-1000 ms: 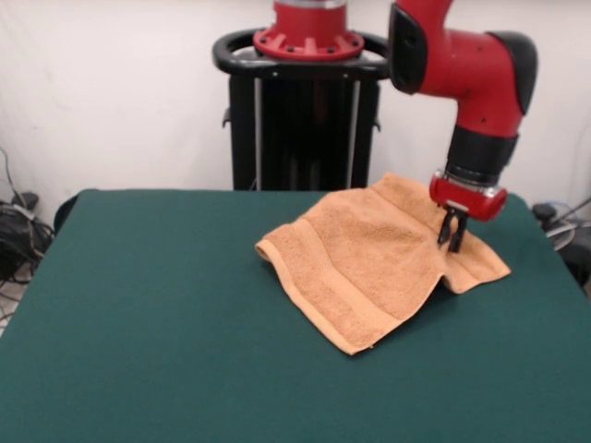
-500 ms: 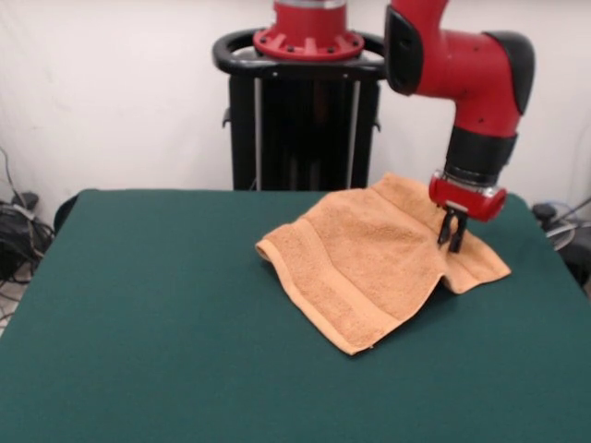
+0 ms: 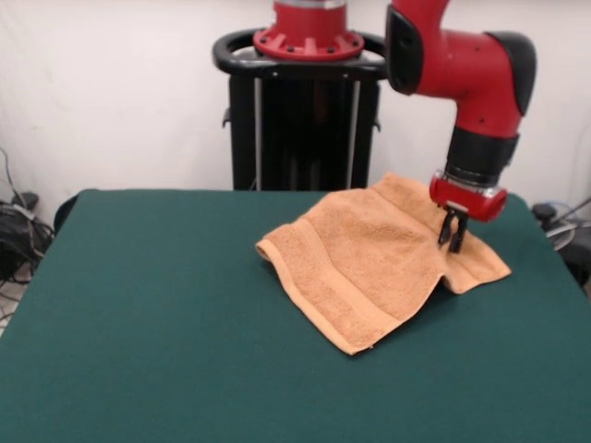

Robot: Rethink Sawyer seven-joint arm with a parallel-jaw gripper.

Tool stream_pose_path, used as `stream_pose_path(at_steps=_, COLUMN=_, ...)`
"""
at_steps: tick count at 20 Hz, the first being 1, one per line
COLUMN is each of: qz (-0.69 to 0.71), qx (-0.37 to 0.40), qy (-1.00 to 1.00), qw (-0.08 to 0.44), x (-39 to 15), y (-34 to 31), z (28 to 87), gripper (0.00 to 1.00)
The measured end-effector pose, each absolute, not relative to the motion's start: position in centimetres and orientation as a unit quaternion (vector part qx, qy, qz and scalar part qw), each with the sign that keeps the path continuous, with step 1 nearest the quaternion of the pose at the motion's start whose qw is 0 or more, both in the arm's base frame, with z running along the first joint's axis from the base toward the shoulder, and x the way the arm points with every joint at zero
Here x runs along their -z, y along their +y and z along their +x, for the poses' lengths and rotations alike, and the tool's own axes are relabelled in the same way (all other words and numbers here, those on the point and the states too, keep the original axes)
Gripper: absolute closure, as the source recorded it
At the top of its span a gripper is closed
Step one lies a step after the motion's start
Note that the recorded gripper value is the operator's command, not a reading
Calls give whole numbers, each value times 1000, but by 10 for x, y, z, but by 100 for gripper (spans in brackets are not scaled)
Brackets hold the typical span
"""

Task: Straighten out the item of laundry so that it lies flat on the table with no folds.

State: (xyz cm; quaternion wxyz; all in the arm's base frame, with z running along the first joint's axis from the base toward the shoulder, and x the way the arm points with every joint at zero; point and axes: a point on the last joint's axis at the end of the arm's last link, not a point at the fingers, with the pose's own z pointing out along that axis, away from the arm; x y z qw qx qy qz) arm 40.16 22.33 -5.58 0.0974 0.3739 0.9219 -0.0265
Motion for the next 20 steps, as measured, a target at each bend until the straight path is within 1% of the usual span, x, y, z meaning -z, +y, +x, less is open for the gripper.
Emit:
stream_pose_path(at_steps=11, qz=443, qx=50, qy=888, qw=111, x=57, y=232, z=404, gripper=100)
stream_pose_path(at_steps=20, qz=469, qx=59, qy=873, qw=118, x=58, y=236, z=405, gripper=100)
